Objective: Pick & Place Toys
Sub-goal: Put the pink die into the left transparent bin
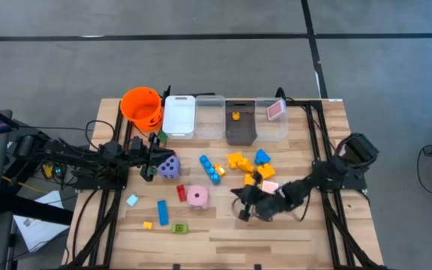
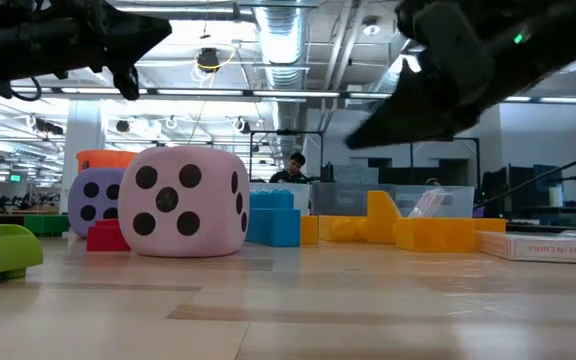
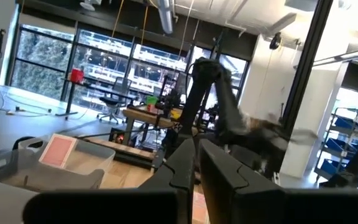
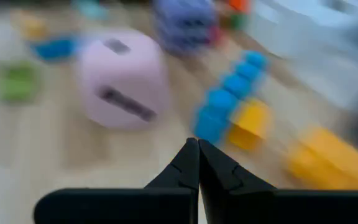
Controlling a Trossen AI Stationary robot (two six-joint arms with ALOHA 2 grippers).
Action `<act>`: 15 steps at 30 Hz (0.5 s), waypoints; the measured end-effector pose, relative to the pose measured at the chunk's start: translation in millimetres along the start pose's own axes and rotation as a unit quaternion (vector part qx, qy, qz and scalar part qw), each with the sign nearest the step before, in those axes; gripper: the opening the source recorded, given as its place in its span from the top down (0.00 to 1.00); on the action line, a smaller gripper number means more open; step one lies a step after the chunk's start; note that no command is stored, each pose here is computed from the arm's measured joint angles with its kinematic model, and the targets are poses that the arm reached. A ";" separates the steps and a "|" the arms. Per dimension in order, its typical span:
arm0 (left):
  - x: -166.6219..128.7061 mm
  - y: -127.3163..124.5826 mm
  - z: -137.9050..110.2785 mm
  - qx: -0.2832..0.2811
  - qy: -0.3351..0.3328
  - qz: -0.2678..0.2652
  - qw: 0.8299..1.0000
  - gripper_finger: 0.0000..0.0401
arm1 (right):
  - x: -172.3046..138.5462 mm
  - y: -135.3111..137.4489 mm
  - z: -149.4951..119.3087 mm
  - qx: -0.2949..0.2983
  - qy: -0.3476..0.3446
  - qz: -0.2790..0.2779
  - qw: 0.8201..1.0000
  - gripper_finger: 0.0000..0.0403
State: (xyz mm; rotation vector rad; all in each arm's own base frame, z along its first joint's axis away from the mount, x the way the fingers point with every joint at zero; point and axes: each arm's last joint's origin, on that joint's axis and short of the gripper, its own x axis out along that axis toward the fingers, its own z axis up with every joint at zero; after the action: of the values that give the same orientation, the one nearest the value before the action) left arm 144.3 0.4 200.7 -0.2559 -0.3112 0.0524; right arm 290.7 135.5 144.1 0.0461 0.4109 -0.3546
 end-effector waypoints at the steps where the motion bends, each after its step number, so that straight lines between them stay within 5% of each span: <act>1: 0.1 0.2 0.4 0.000 -0.002 0.000 1.000 0.96 | 4.5 -7.3 -1.8 0.008 -0.028 0.028 0.999 1.00; 7: -0.2 1.4 -2.5 0.015 0.011 0.007 1.000 0.96 | 27.0 -30.5 -7.3 0.018 -0.183 0.147 0.972 1.00; 15: -1.3 5.2 -18.1 0.170 0.093 0.011 0.981 0.97 | 56.4 -20.7 -37.4 0.001 -0.174 0.180 0.968 1.00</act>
State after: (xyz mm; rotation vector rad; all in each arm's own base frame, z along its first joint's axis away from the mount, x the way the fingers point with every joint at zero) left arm 148.7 1.0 182.3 0.0752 -0.1090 0.1018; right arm 317.5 101.9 87.9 0.0576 0.0490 0.0001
